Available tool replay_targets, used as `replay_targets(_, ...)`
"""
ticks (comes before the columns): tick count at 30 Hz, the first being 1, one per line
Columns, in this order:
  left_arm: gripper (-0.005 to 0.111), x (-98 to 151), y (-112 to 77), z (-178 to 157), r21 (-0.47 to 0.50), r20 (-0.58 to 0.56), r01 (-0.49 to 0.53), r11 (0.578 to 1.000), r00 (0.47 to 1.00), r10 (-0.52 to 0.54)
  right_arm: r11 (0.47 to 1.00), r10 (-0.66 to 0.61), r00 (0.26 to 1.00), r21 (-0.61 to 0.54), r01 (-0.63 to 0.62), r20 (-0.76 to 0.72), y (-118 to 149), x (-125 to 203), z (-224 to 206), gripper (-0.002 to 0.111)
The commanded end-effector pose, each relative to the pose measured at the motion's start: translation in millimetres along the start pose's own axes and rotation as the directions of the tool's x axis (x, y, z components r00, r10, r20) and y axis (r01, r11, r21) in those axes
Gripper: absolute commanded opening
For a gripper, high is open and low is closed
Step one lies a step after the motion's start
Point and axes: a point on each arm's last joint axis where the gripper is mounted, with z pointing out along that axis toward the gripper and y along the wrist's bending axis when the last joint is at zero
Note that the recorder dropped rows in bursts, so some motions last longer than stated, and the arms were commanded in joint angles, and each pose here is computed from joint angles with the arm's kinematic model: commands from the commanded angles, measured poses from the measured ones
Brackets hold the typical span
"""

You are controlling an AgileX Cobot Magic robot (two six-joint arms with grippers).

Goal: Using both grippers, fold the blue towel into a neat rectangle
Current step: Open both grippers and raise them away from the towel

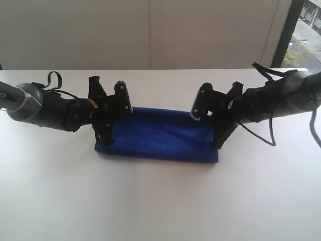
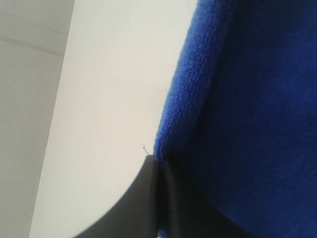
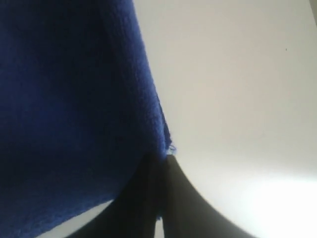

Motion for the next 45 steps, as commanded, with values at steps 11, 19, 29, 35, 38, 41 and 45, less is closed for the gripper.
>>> replay_targets(11,0.027,10,-5.2,9,0.016,-0.027,0.032,0.999,0.999,-0.032,0.999,0.033,0.999,0.02,-0.034,0.006,1,6,10,0.031)
replay_targets(19,0.076,8,-1.2,9,-0.027,-0.011,0.041,0.999,0.999,-0.041,0.994,0.087,0.996,0.057,-0.089,0.034,-5,2,6,0.069)
replay_targets(29,0.078,7,7.5,8,-0.117,-0.002,-0.003,0.993,1.0,0.003,0.989,0.077,0.994,0.121,-0.086,0.079,-26,-8,-21,0.069)
replay_targets(35,0.078,6,25.4,-2,-0.225,-0.026,0.036,0.974,0.999,-0.043,0.989,0.086,0.994,0.113,-0.093,0.064,-29,-5,-26,0.069)
replay_targets(38,0.078,3,36.1,-9,-0.269,-0.035,0.027,0.963,0.999,-0.038,0.988,0.09,0.993,0.12,-0.098,0.072,-35,-10,-39,0.064)
replay_targets(41,0.077,-5,51.0,-25,-0.308,-0.019,0.145,0.94,0.987,-0.158,0.974,0.156,0.981,0.145,-0.171,0.112,-50,-20,-71,0.046)
replay_targets(45,0.025,-33,51.4,-49,-0.166,0.014,0.273,0.948,0.962,-0.274,0.883,0.457,0.884,0.07,-0.465,0.101,-54,-25,-103,0.005)
